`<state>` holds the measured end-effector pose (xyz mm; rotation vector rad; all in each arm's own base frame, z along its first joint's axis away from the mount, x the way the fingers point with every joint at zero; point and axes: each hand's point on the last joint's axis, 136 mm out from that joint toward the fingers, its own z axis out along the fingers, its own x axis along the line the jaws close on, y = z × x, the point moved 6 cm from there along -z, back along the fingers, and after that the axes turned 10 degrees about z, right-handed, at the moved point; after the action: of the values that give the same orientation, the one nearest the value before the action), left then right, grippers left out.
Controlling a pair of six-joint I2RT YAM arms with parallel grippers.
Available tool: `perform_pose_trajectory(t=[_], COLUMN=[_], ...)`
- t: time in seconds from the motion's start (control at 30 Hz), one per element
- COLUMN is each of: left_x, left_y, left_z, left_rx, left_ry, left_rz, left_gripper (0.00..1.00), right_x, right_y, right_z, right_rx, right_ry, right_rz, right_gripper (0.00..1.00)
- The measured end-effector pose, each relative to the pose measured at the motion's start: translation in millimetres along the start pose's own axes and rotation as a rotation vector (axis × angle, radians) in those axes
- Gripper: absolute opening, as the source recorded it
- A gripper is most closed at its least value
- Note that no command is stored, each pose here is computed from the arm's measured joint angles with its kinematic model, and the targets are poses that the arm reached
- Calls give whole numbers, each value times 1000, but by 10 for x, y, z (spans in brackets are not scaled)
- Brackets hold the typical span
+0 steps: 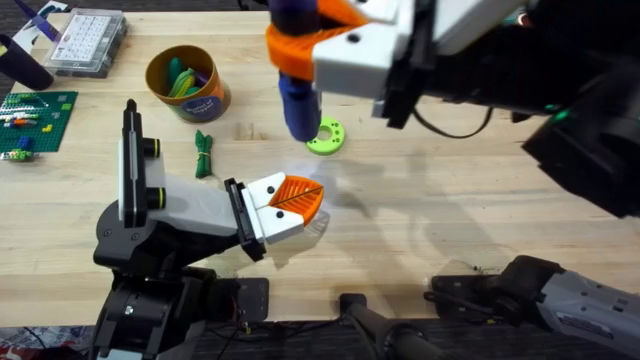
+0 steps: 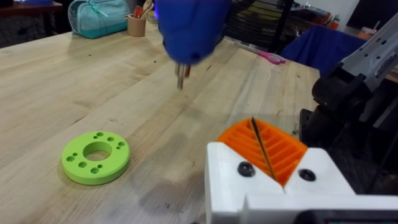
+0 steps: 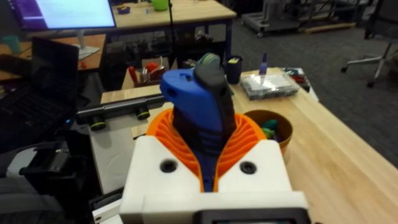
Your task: Pick up the gripper from the table and insert it into the empty holder that is missing its gripper. Then pick up a screw, insert it into the mounting hole, and use the screwdriver to tighten it. Finally, clean up the table by picking up the vegetable and placing it into the bucket.
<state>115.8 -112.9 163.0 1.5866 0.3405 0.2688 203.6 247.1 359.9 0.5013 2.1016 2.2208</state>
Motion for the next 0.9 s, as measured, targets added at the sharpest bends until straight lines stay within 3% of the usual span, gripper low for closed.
perform_pose_trajectory(t=[0.23, 0.73, 0.9], left_x=[0, 0, 0], left_y=[-1, -1, -1], left_z=[0, 0, 0], left_rx=[0, 0, 0], left_ry=[0, 0, 0], left_rz=[-1, -1, -1], left_gripper=[23, 23, 23], right_x=[-88, -45, -62], right_y=[-163, 42, 56], right_z=[55, 53, 36], right_rx=[52, -49, -25], right_ry=[-17, 5, 9], right_rz=[43, -32, 4], right_gripper=[69, 70, 68])
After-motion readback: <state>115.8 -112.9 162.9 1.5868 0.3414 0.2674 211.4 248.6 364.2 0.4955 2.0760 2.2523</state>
